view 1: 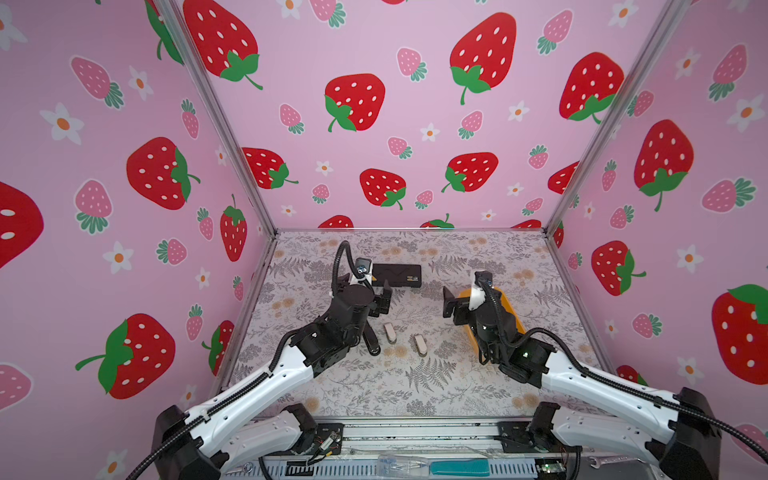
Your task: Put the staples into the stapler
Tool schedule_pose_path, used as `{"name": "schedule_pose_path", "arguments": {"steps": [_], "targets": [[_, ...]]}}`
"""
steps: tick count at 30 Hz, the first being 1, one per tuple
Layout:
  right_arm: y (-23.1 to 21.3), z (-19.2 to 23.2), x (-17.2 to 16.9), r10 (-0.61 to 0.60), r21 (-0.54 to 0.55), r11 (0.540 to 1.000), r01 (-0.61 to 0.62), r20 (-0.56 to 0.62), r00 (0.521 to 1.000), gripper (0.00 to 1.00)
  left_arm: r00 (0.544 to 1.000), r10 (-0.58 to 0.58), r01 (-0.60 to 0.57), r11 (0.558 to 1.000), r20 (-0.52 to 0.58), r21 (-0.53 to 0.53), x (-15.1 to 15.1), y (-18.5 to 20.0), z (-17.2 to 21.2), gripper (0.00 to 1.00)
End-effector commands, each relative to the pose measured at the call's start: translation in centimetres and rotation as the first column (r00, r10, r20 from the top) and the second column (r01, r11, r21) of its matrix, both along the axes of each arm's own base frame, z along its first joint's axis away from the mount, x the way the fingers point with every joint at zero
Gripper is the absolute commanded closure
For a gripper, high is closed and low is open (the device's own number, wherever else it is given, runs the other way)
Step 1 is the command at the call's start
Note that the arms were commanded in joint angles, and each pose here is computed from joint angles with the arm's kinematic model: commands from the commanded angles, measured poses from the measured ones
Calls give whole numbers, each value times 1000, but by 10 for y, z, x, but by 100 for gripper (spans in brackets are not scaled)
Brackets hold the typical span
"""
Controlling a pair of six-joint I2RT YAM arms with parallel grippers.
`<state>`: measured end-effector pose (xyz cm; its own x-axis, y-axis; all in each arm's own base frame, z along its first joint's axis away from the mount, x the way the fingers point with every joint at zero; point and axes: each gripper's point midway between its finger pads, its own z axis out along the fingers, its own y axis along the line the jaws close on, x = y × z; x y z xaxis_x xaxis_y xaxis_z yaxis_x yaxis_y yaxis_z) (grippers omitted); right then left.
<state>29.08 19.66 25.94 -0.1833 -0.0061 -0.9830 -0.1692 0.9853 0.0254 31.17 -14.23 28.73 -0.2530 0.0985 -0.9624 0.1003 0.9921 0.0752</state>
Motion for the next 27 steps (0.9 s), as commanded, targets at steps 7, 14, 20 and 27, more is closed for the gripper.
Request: {"name": "schedule_pose_path", "arguments": {"steps": [7, 14, 20, 27], "targets": [[-161, -39, 37, -375, -73, 922, 380, 74, 924, 1, 911, 401, -409, 909, 98, 81, -9, 130, -83, 1], [-188, -93, 48, -390, -70, 917, 393, 41, 920, 0, 865, 500, -501, 860, 44, 99, -1, 170, -150, 1], [-171, -100, 48, -279, -93, 951, 295, 155, 948, 1, 865, 501, -498, 864, -26, 72, 24, 180, -160, 1], [-158, -107, 58, -200, -227, 944, 238, 179, 963, 1, 898, 441, -440, 896, -7, -64, 44, 187, -161, 0]]}}
